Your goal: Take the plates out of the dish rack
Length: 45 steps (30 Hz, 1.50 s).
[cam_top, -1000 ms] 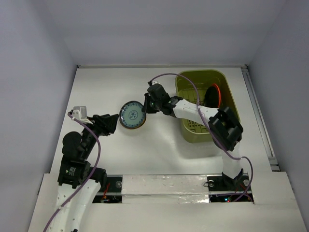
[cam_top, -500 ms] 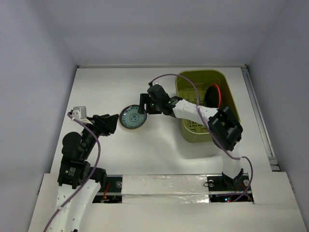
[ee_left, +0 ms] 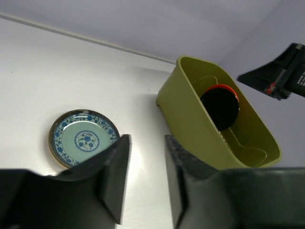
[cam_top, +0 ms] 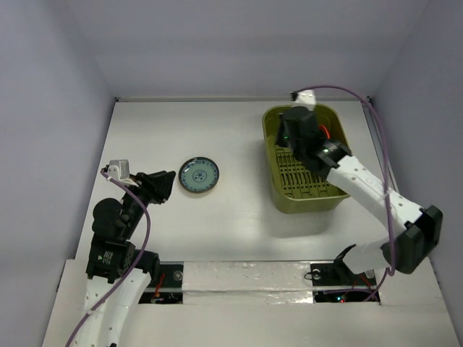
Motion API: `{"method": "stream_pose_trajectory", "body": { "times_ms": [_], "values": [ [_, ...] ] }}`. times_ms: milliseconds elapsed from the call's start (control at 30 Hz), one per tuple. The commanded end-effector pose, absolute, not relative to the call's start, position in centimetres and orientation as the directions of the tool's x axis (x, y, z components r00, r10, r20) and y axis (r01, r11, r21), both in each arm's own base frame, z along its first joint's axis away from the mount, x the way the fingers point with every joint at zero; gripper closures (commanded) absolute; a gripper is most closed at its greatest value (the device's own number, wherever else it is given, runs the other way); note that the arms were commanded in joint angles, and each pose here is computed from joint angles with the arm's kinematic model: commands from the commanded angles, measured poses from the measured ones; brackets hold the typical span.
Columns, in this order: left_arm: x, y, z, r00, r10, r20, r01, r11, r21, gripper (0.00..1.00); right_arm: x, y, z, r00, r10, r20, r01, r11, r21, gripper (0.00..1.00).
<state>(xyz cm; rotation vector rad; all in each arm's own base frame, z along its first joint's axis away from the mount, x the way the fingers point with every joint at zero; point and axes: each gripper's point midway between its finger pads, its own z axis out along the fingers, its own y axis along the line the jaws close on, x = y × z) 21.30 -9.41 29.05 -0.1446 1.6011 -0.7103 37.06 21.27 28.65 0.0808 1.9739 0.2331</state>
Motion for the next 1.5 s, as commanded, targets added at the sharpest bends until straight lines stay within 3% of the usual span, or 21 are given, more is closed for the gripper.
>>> {"method": "stream_pose_trajectory", "body": {
  "times_ms": [0,33,133,167,267,567,1467],
  "values": [
    [21.2,-9.4,30.0,-0.135,-0.491,-0.86,0.339,0.793,-0.506,0.7,36.7,10.8,26.0,-0.439,0.072,-0.896,0.203,0.979,-0.021,1.0],
    [21.3,-9.4,30.0,-0.134,-0.492,-0.86,0.337,0.794,-0.506,0.8,36.5,9.6,25.6,-0.449,0.072,-0.891,0.227,0.973,-0.036,1.0],
    [21.3,-9.3,30.0,-0.132,-0.493,-0.86,0.332,0.796,-0.507,0.92,35.9,6.3,24.7,-0.462,0.089,-0.882,0.299,0.952,-0.06,0.92],
    [21.3,-9.3,29.9,-0.132,-0.493,-0.86,0.328,0.797,-0.507,0.92,35.7,5.8,23.8,-0.477,0.091,-0.874,0.308,0.949,-0.069,0.8],
    [21.3,-9.2,29.9,-0.133,-0.494,-0.859,0.326,0.797,-0.509,0.92,35.9,4.7,23.0,-0.474,0.132,-0.871,0.327,0.944,-0.035,0.66],
    [21.3,-9.3,29.9,-0.137,-0.492,-0.86,0.329,0.796,-0.508,0.72,37.7,2.5,21.6,-0.459,0.215,-0.862,0.345,0.937,0.05,0.66],
    [21.6,-9.4,29.6,-0.149,-0.489,-0.859,0.322,0.798,-0.51,0.7,40.4,2.3,20.0,-0.48,0.216,-0.85,0.318,0.946,0.061,0.67]
  ]
}}
